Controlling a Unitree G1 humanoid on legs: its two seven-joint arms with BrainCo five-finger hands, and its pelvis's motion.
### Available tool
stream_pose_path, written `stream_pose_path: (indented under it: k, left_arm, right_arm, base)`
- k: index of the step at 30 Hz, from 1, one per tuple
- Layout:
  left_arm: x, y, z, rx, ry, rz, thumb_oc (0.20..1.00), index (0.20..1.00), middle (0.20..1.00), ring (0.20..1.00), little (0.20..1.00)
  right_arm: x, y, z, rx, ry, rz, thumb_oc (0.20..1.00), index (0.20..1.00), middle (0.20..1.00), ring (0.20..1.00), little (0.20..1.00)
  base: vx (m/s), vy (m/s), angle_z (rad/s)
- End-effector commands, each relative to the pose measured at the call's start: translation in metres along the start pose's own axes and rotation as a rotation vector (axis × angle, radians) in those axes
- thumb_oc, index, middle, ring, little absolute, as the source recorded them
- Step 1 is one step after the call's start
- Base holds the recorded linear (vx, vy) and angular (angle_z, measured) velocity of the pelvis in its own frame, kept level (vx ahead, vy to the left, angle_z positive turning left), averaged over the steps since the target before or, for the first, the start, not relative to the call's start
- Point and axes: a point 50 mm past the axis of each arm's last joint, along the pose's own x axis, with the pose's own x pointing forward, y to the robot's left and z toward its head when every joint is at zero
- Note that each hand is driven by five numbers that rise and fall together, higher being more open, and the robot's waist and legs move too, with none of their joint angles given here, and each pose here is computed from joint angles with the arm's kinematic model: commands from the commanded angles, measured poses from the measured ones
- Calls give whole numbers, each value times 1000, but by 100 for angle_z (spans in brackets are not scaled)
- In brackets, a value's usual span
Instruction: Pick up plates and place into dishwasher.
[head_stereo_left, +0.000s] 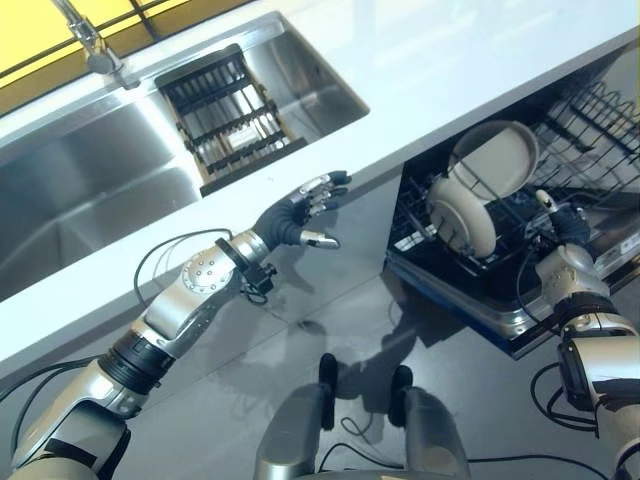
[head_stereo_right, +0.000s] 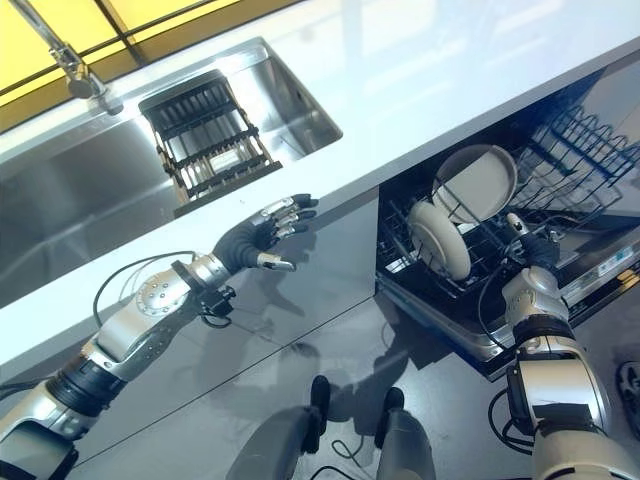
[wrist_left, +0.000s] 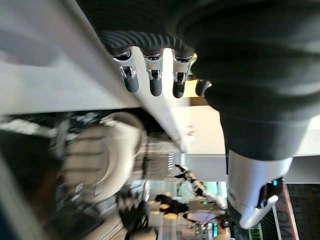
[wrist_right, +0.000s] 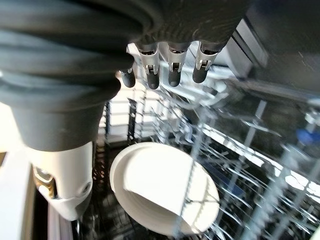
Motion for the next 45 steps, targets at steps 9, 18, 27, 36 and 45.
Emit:
stream_pose_path:
  k: [9, 18, 27, 36, 45]
  left_arm:
    - [3, 2, 18, 18, -103, 13, 1000, 1000, 1000, 1000, 1000]
    - [-4, 6, 24, 19, -81, -23, 1000, 1000, 1000, 1000, 1000]
    - [-12, 16, 31, 23, -49, -20, 1000, 1000, 1000, 1000, 1000]
    - [-10, 23, 44, 28, -46, -36, 1000, 1000, 1000, 1000, 1000]
    - [-10, 30, 48, 34, -24, -15, 1000, 1000, 1000, 1000, 1000]
  right_arm:
    - [4, 20, 22, -77, 20, 150, 1000, 1000, 1000, 1000, 1000]
    - [4, 21, 23, 42, 127, 322, 1000, 1000, 1000, 1000, 1000]
    - [-3, 57, 64, 124, 5, 541, 1000, 1000, 1000, 1000, 1000]
    - [-12, 87, 106, 163, -79, 616, 1000, 1000, 1000, 1000, 1000]
    - [-21, 101, 139, 175, -211, 580, 1000, 1000, 1000, 1000, 1000]
  base:
    - [-39, -10, 2]
    - [19, -47, 4]
    - [43, -49, 5]
    - [45, -33, 9]
    - [33, -22, 4]
